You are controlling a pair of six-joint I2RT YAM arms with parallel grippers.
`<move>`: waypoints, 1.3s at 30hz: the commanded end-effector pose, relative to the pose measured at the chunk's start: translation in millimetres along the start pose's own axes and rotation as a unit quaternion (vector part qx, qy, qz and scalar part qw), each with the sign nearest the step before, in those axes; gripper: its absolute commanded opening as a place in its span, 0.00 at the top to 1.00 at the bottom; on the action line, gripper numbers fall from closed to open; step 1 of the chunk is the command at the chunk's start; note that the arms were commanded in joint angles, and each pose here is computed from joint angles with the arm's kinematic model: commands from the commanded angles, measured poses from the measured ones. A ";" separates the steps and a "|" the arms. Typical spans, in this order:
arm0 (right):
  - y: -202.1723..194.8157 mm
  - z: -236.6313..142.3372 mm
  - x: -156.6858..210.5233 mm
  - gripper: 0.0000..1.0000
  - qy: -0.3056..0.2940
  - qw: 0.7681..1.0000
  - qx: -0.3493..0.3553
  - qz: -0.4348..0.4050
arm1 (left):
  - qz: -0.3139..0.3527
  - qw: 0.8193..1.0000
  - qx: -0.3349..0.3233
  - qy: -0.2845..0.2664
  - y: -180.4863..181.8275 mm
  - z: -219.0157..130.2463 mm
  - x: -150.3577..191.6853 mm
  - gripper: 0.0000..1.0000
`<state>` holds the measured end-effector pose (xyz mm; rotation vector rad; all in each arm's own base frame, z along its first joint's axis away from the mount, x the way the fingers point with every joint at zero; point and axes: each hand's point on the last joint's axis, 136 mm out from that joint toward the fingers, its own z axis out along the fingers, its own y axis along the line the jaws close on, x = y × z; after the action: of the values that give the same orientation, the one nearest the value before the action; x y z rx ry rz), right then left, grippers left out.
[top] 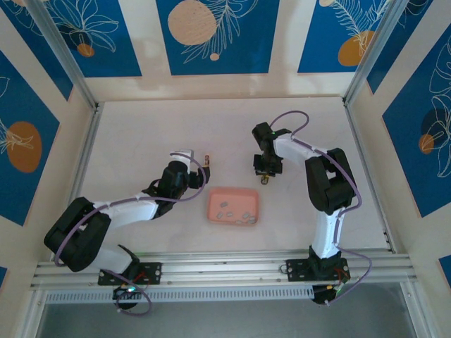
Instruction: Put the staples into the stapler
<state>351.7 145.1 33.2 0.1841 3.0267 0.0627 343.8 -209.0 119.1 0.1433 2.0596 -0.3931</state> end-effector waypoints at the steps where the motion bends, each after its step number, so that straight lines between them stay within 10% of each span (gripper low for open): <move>1: -6.2 1.8 4.3 0.80 0.014 1.000 0.020 -0.004 | -0.001 1.000 0.008 -0.013 -1.6 -4.4 -6.2 0.15; 39: -0.8 -20.9 0.9 0.88 -0.012 0.996 0.069 -0.063 | -0.004 1.000 0.013 -0.014 -3.2 -4.7 -6.8 0.15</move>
<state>349.8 146.7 51.4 0.0646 3.0023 -0.0718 342.8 -208.3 117.0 0.1443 2.0638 -0.3908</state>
